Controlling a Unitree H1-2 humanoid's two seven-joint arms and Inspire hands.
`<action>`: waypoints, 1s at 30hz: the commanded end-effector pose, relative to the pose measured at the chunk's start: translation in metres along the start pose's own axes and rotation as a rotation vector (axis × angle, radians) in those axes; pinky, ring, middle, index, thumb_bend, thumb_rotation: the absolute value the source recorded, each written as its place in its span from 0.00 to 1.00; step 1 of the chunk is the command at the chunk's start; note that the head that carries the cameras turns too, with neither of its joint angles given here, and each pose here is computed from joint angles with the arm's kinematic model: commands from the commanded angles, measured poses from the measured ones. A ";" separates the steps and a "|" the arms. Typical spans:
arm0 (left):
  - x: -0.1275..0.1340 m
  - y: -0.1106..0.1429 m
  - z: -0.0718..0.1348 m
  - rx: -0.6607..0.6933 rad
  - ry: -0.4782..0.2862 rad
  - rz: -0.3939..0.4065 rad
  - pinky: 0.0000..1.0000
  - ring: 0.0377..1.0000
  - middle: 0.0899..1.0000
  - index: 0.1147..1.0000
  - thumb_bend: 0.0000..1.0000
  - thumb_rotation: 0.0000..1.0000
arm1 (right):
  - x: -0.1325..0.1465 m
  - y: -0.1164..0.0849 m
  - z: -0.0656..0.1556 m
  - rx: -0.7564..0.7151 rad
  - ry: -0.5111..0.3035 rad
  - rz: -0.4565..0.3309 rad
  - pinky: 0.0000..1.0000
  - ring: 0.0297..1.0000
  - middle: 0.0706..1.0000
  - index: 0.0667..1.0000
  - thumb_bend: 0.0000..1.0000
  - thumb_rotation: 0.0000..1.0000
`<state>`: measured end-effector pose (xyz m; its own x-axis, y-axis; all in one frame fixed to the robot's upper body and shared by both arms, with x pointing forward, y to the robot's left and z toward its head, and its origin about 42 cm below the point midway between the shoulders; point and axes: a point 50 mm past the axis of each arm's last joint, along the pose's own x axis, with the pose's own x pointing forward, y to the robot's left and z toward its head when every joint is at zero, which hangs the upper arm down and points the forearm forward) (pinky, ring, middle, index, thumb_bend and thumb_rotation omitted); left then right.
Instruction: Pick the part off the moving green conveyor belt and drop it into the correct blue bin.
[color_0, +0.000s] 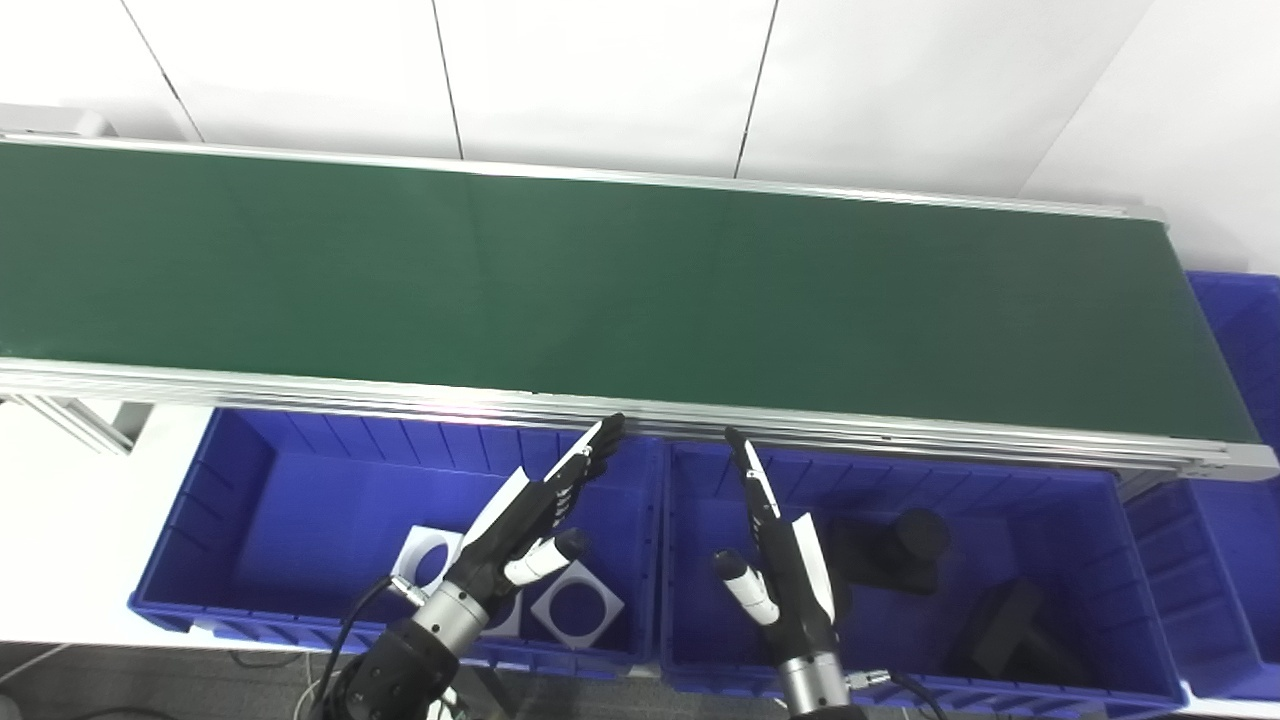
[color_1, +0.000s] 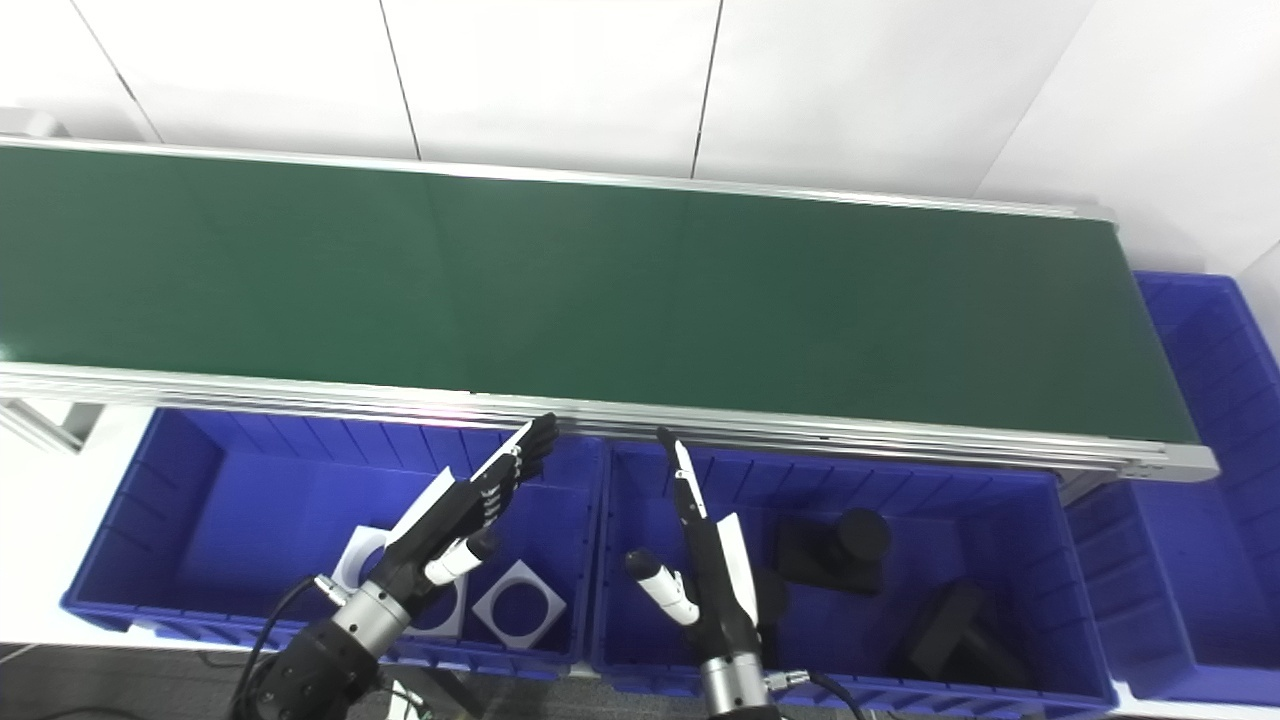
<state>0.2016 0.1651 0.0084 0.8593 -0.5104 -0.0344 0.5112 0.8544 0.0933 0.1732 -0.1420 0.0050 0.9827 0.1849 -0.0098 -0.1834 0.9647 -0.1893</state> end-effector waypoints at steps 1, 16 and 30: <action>0.006 -0.004 0.014 0.016 -0.079 0.062 1.00 1.00 1.00 1.00 0.91 0.93 | 0.005 -0.001 0.014 0.037 -0.086 -0.011 1.00 1.00 1.00 0.98 0.89 1.00; 0.002 -0.027 0.009 0.050 -0.057 0.156 1.00 1.00 1.00 1.00 0.97 0.97 | -0.002 -0.005 0.005 0.029 -0.053 0.002 0.98 0.99 0.99 0.98 0.92 1.00; 0.001 -0.029 0.009 0.039 -0.060 0.166 1.00 1.00 1.00 1.00 1.00 0.93 | -0.004 -0.005 0.004 0.038 -0.049 -0.002 0.98 0.98 0.98 0.98 0.91 1.00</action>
<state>0.1815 0.1428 0.0047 0.9261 -0.3763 -0.0263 0.3761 0.9161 0.1391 0.1651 -0.1497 -0.0001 0.9815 0.1874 -0.0399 -0.1915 0.9658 -0.1750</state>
